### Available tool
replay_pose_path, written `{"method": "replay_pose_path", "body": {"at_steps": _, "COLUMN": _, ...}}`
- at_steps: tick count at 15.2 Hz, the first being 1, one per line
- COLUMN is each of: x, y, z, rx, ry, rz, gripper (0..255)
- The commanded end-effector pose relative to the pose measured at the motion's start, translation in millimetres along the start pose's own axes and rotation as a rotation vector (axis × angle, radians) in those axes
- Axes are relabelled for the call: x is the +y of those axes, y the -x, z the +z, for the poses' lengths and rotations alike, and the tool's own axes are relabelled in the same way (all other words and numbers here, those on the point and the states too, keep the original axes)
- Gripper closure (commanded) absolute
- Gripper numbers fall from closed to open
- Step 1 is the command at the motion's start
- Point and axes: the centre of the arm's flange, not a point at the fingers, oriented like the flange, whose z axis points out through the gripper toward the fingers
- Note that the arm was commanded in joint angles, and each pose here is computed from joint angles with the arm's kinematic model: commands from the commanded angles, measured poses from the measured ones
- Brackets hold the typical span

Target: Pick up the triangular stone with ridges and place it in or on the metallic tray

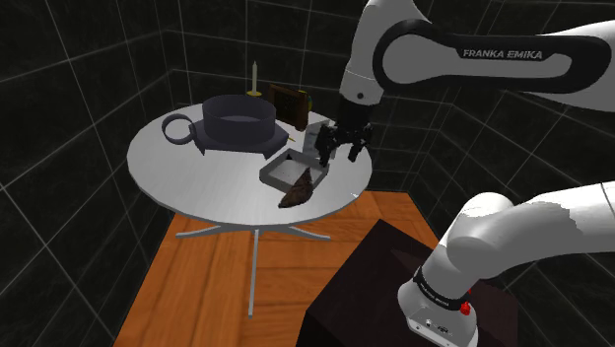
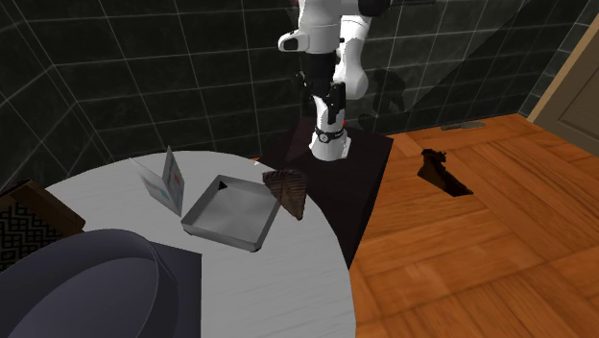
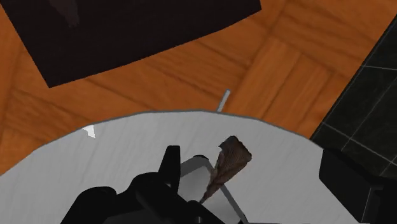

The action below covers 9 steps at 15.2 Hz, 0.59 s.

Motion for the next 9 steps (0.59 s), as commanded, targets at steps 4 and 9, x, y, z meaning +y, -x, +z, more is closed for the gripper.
{"method": "replay_pose_path", "body": {"at_steps": 4, "x": -42.3, "y": -25.6, "z": 40.9, "rx": 0.069, "ry": -0.004, "rz": 0.219, "gripper": 0}}
{"method": "replay_pose_path", "body": {"at_steps": 9, "x": -76.6, "y": -62.3, "z": 76.4, "rx": 0.136, "ry": -0.007, "rz": 0.431, "gripper": 0}}
